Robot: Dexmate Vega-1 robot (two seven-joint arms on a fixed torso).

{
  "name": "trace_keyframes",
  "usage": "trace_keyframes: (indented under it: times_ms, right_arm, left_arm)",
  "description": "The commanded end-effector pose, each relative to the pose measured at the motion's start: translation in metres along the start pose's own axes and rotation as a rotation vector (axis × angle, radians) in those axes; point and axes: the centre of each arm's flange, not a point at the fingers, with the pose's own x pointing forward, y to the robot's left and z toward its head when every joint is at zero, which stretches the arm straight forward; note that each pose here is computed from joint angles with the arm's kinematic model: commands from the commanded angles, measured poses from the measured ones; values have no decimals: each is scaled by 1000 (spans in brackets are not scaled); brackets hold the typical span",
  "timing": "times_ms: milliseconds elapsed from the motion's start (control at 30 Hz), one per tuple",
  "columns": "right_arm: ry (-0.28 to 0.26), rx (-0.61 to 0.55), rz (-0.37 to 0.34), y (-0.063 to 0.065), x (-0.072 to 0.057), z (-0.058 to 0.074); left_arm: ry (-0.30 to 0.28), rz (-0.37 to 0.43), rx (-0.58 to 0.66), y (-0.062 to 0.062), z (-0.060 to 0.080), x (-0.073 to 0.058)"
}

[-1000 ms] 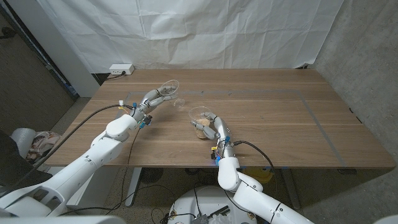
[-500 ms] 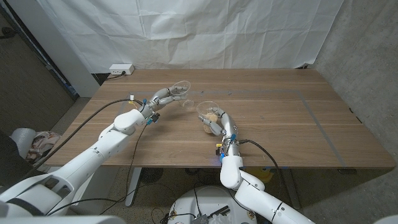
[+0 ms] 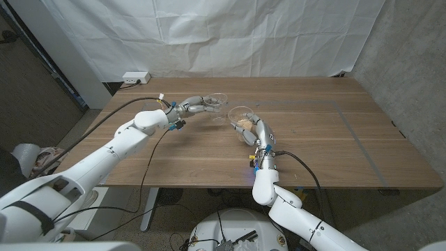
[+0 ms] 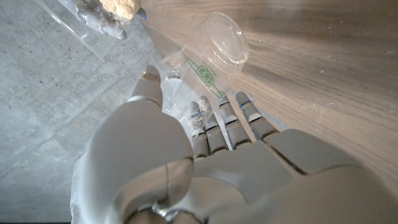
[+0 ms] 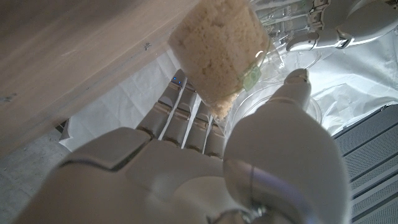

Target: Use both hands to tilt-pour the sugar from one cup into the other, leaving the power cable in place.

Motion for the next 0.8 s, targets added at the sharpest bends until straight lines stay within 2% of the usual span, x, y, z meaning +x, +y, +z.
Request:
trace_keyframes:
  times_ms: [33,167,233,300,333,400,433,633,800]
  right_arm:
    - [-35,-95,-29,-18,15,-5]
    - [-53,-132,-31,-25,24,-6]
    - [-58,-186,-48,-27,27,-5]
    - [-59,-182,-40,-30,31,-7]
    - [-63,-228,-43,-31,32,-6]
    - [-70,-221,-38,-33,36,-6]
    - [-74,-258,-40,-35,37,-6]
    - [-79,-304,-36,-38,44,-7]
    - [-89,-351,-34,-42,49,-8]
  left_arm:
    - [98,-118,65,6,14,7]
    - [112,-134,116,7,21,8]
    - [113,-139,146,7,26,9]
    - [114,-141,180,8,31,10]
    - [112,-142,190,8,33,10]
    - [111,-150,208,7,38,11]
    - [110,-153,218,7,40,12]
    - [88,-162,271,6,53,14]
    - [71,-167,284,4,58,15]
